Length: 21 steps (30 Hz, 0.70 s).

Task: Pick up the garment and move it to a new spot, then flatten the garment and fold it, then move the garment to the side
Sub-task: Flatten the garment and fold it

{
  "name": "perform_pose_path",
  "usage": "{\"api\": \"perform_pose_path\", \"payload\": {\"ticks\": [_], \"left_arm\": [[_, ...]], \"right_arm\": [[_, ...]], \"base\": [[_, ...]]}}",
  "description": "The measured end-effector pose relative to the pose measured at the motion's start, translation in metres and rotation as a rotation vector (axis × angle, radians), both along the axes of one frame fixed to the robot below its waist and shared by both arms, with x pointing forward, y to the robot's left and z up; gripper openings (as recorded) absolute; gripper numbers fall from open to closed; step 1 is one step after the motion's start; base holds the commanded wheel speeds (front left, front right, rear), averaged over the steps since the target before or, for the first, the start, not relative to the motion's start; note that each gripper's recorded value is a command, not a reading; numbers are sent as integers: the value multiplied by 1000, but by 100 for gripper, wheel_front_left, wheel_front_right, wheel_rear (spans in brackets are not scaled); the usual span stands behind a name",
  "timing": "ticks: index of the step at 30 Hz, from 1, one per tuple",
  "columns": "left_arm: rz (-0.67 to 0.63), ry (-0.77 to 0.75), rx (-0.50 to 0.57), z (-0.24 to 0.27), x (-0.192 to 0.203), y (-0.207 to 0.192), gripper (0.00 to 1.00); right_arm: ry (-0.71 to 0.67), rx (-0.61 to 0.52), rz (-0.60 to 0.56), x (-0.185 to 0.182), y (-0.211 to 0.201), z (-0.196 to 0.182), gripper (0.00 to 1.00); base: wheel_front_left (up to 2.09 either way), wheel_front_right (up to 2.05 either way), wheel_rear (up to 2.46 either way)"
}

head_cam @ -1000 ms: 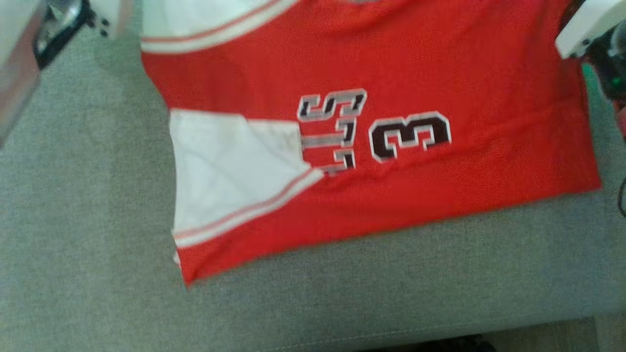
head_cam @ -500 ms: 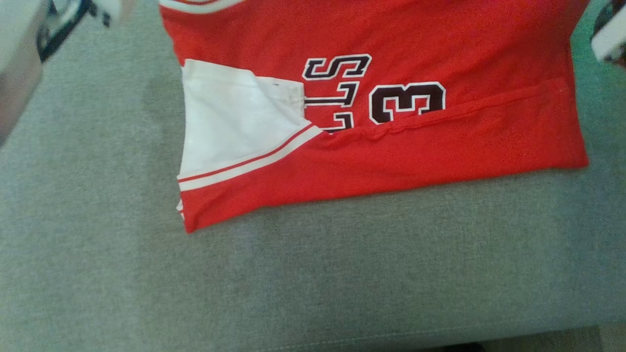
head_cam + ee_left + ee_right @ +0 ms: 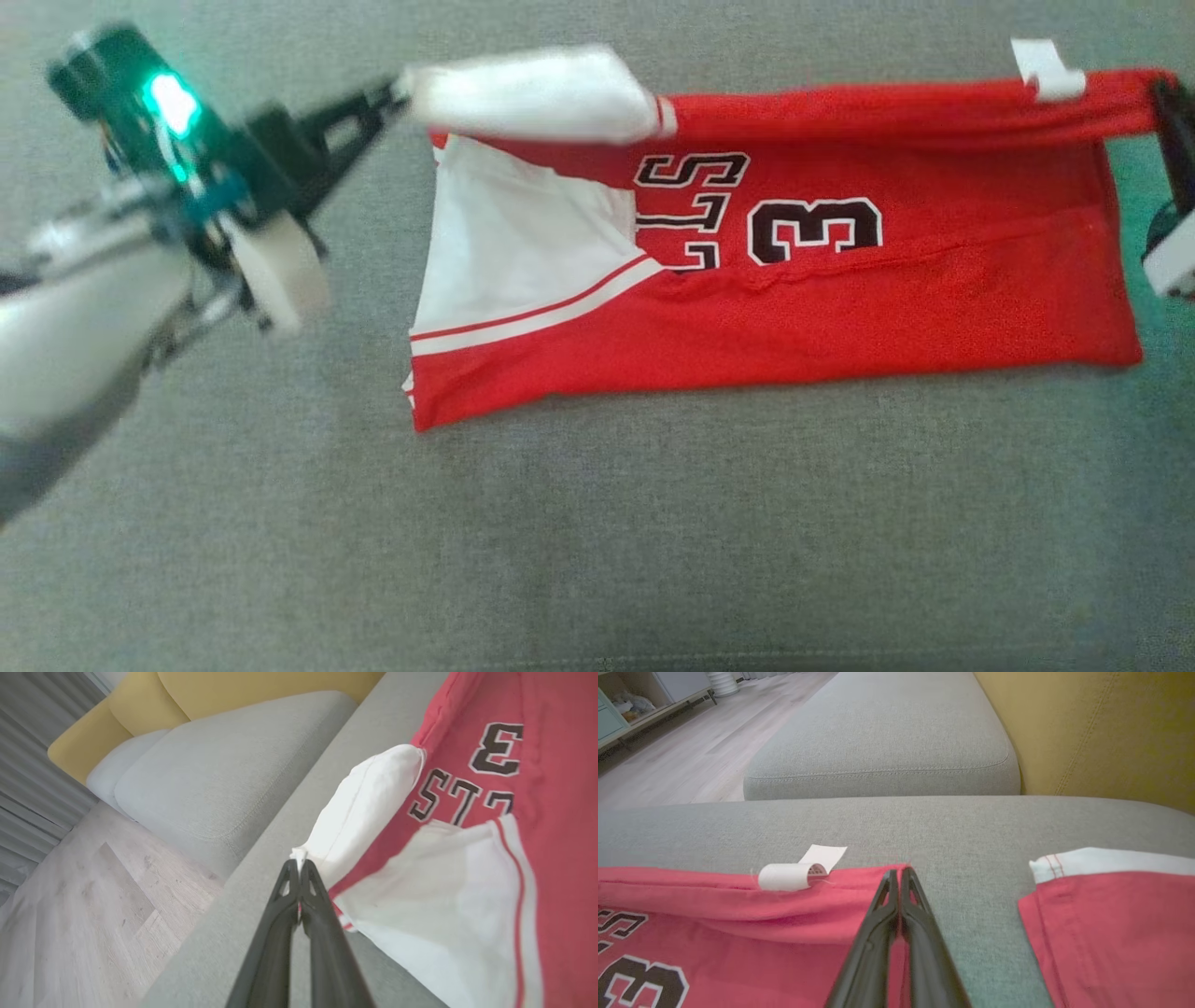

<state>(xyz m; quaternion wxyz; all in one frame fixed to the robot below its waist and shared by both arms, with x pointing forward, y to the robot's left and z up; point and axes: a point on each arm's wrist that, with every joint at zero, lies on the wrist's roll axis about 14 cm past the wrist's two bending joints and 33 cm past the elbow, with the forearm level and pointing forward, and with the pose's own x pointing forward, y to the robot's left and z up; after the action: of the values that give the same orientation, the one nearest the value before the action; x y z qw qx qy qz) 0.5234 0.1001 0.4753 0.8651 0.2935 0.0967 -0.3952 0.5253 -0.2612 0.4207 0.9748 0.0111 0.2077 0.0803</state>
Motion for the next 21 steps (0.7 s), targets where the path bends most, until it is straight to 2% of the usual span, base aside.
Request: {"api": "perform_pose_path", "payload": {"ticks": [5,9,21], "left_arm": [[-13,42,33,-17,-38,4,0],[-8,63,13,-24,-59,3,0],[10,105,-19,-36,-94,-3,0]], "right_arm": [[25,20,6,-17,3,-10,0],[40,35,-19,-28,-3,-16,0],[113,71,-77,-71,-11,-40,0]], "base": [[0,0,0],[0,0,0],[0,0,0]]}}
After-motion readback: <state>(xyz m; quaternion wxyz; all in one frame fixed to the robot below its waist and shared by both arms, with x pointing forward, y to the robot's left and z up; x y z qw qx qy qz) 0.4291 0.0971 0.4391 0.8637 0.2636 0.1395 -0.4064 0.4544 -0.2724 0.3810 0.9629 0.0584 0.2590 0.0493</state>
